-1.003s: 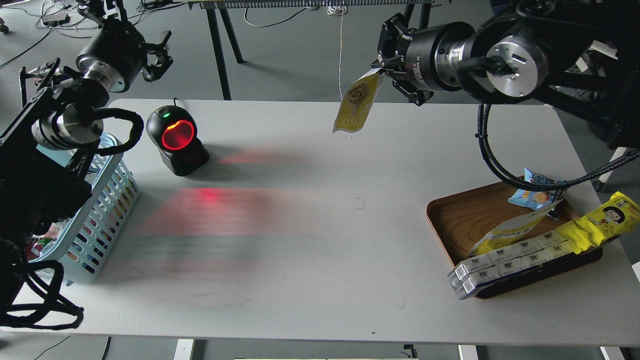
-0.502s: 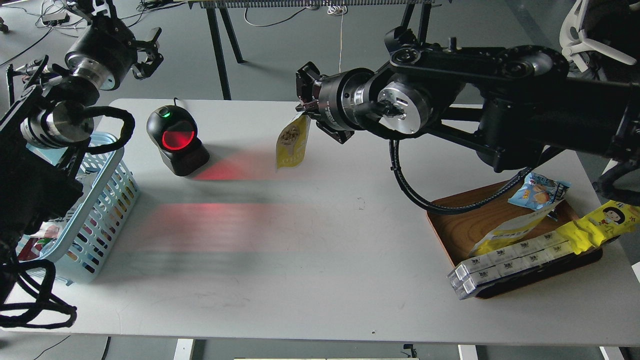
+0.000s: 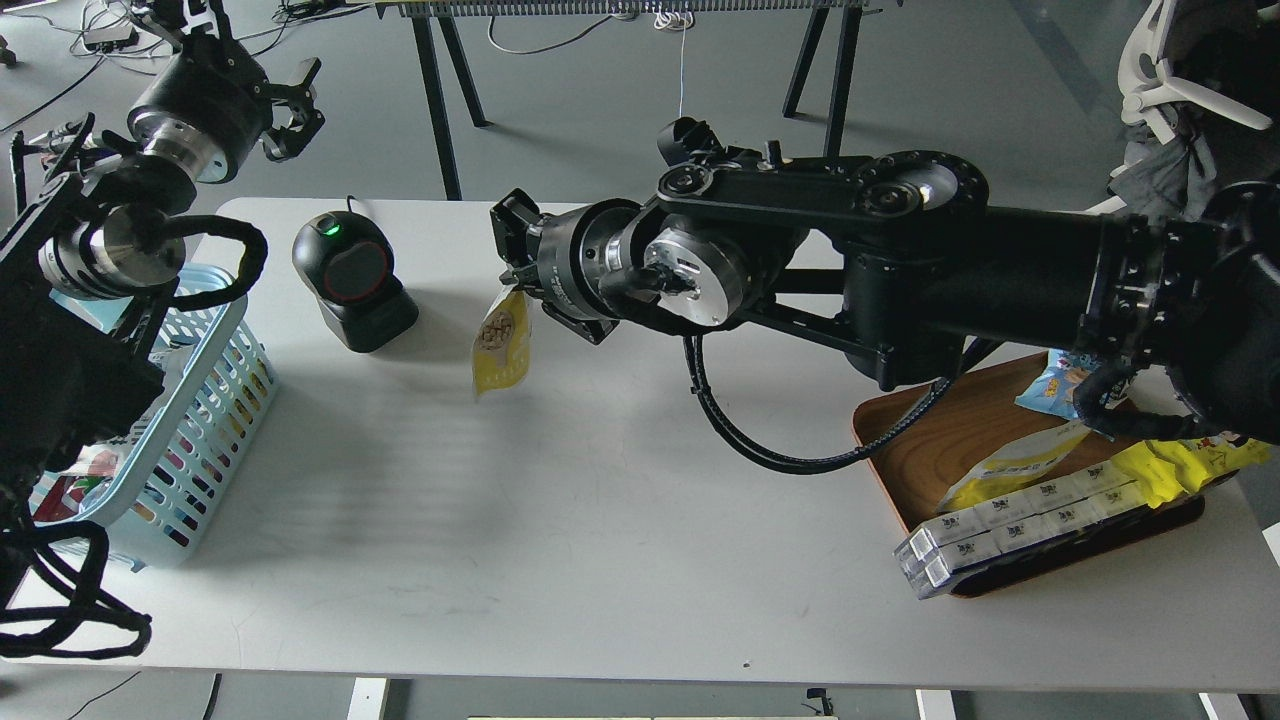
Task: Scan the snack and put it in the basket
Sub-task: 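Lift the packet and carry it toward the barcode scanner, then hold the packet in front of the scanner and lower it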
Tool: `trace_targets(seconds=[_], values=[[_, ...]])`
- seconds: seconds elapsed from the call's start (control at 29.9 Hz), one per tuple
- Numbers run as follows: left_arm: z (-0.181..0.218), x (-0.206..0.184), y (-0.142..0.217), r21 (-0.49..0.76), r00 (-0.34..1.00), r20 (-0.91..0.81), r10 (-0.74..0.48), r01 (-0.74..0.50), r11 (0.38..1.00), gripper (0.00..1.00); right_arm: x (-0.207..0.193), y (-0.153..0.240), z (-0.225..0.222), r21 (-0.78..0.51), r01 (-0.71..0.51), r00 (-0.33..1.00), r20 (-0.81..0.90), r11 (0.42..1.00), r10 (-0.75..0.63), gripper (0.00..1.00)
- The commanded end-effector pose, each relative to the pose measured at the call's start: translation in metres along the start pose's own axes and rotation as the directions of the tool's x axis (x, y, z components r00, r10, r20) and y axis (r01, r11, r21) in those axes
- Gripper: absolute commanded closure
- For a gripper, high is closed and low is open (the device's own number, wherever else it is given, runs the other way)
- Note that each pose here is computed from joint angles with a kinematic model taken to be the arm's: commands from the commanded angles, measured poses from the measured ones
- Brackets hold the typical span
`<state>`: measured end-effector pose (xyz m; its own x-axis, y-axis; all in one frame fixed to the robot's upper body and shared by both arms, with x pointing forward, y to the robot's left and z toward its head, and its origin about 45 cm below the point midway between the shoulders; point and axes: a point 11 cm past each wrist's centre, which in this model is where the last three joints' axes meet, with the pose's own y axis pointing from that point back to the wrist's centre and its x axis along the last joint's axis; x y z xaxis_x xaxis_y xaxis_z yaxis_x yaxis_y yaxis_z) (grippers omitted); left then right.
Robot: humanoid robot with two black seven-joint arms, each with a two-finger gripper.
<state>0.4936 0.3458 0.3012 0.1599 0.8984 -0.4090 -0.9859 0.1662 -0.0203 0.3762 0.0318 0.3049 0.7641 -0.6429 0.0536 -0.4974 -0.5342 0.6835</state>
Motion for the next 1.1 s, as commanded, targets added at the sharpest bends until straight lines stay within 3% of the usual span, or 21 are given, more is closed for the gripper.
trace_targets(seconds=[0.0, 0.64, 1.07], values=[[0.0, 0.0, 0.0, 0.0, 1.0, 0.0, 0.0, 0.0, 1.0, 0.0, 0.005, -0.003, 0.004, -0.007, -0.009, 1.0, 0.016, 1.0, 0.01, 1.0], [0.005, 0.004, 0.002, -0.005, 1.0, 0.01, 0.005, -0.005, 1.0, 0.0, 0.013, -0.01, 0.016, -0.032, -0.02, 0.999, 0.035, 0.999, 0.021, 1.0], [0.01, 0.009, 0.004, -0.011, 1.0, 0.019, 0.013, -0.013, 1.0, 0.0, 0.001, -0.016, 0.046, -0.108, -0.006, 0.999, -0.048, 0.994, 0.0, 1.0]])
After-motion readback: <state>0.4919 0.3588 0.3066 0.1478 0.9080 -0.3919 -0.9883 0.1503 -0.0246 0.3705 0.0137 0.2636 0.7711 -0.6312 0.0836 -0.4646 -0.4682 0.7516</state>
